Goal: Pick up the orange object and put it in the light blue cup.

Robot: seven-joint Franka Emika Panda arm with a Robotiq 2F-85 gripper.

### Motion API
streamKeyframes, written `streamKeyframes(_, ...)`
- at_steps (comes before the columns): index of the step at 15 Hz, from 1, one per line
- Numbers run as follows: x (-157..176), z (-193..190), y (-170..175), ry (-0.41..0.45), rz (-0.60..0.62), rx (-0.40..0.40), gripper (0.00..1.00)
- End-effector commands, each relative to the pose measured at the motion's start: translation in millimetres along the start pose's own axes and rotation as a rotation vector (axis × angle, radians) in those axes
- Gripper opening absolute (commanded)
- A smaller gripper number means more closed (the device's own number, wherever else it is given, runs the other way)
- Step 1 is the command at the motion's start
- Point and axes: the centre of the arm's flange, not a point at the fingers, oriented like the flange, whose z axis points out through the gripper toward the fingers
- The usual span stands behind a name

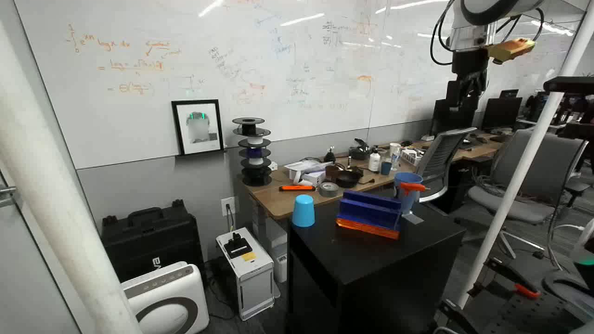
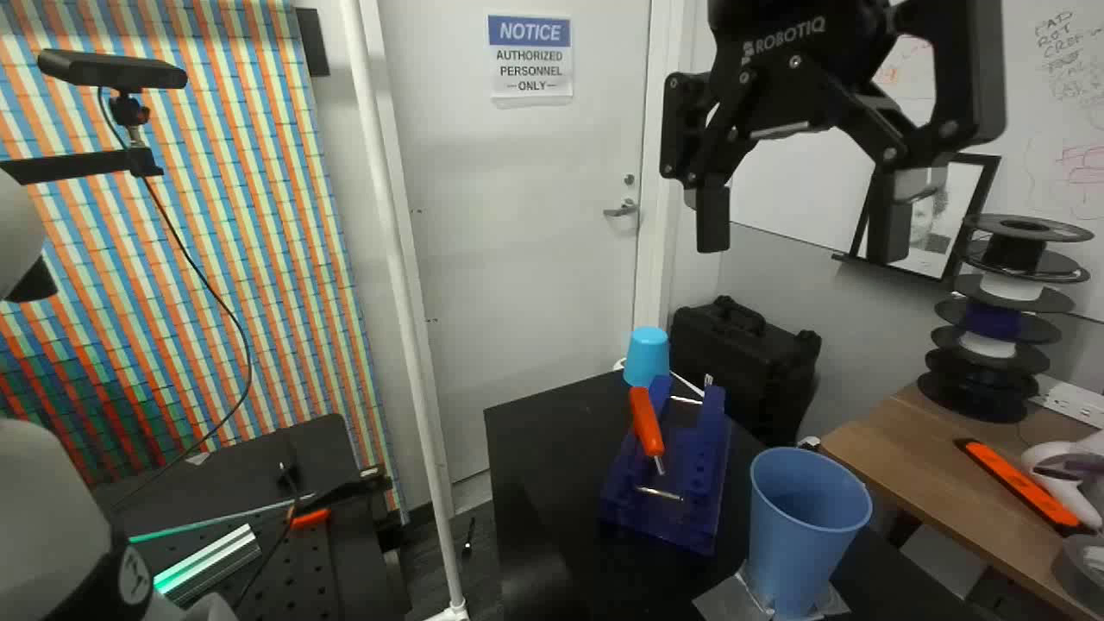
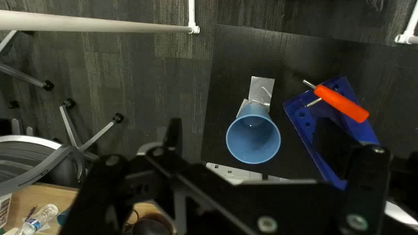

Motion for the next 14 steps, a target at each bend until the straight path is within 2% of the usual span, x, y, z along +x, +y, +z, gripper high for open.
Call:
streamKeyframes(1, 1, -2, 1, 0.004, 0.001, -0.001, 1.0)
streamKeyframes(9, 1, -6, 2, 0.014, 0.004, -0.004, 1.0)
streamKeyframes(10, 9, -3, 1, 0.047, -0.002, -0.016, 1.0)
streamKeyframes(11, 16, 0, -4, 0.068, -0.013, 0.004, 1.0)
streamKeyframes(14, 43, 13, -43, 0.15, -0.123, 0.07, 1.0)
